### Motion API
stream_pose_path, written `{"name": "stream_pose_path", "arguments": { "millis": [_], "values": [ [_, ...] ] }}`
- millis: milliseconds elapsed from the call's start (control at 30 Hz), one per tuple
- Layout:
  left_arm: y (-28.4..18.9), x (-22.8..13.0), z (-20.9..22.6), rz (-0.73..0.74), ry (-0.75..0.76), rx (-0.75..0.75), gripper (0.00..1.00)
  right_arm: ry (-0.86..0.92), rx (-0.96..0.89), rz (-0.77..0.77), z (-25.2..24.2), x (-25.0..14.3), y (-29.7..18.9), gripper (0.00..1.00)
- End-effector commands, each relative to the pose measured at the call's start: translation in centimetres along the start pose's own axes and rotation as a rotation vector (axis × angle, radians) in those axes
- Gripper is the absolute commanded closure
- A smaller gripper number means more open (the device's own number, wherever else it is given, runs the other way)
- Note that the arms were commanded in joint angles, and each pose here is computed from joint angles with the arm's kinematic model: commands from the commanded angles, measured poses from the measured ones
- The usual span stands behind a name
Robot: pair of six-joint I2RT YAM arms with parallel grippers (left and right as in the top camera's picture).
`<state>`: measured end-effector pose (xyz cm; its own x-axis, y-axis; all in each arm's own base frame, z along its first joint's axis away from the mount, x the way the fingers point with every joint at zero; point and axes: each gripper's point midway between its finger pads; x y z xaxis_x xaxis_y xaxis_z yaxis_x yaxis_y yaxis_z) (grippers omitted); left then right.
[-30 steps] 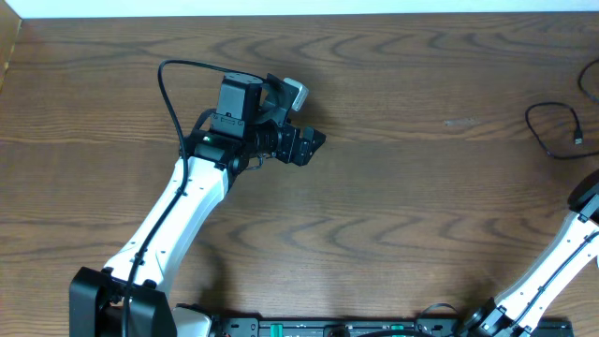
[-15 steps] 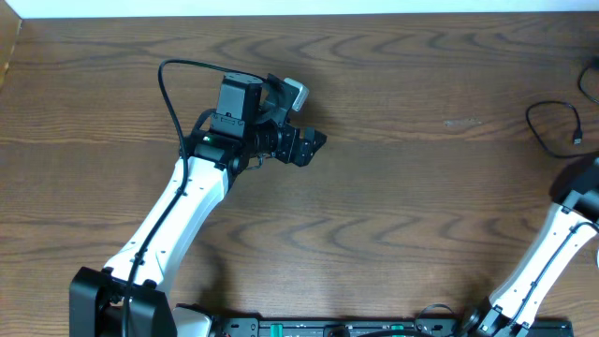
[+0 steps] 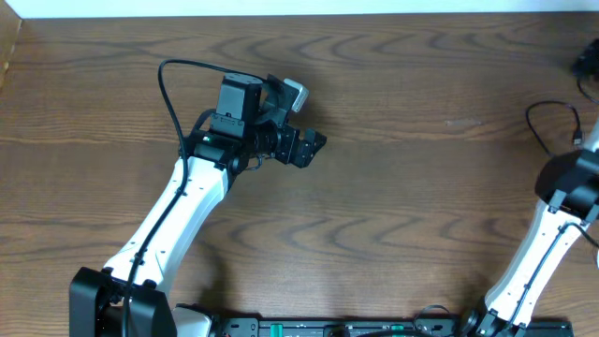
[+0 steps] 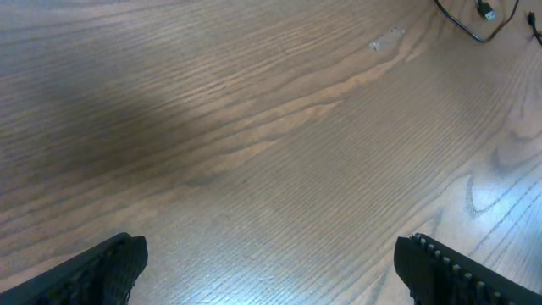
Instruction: Untangle cables
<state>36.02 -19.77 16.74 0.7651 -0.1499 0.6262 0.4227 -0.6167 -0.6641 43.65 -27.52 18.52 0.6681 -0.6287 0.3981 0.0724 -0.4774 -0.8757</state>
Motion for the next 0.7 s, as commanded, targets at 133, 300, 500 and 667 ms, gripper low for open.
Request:
{"name": "stream_pose_path", "arguments": {
  "millis": [133,300,500,667],
  "values": [
    [-0.4,0.2,0.0,-0.003,0.004,0.004,0.02,0.233,-0.057,-0.164,-6.3,0.5,-10.0,0.01],
    [-0.4,0.2,0.0,-0.004,0.005,0.005,0.02,0.261,0.009,-0.240,-8.0,0.3,-14.6,0.01],
    [-0.4,1.1,0.0,-0.039,0.037,0.003,0.02,0.147,0.126,-0.289,-8.0,-0.6,-18.7,0.01],
    [-0.9,1.3,1.2,-0.051,-0.005,0.058,0.02,0.018,0.248,-0.284,-6.7,-2.0,-20.6,0.01]
  ]
}}
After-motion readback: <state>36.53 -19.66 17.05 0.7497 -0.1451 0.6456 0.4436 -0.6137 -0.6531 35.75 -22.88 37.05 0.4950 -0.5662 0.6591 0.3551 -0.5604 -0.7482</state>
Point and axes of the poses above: each gripper's point midway between its finger pads, its own y axis out along the fingers, its own z axis along the line the jaws close on, x = y × z, and after that the axes turned 8 degrees about -y, right-handed
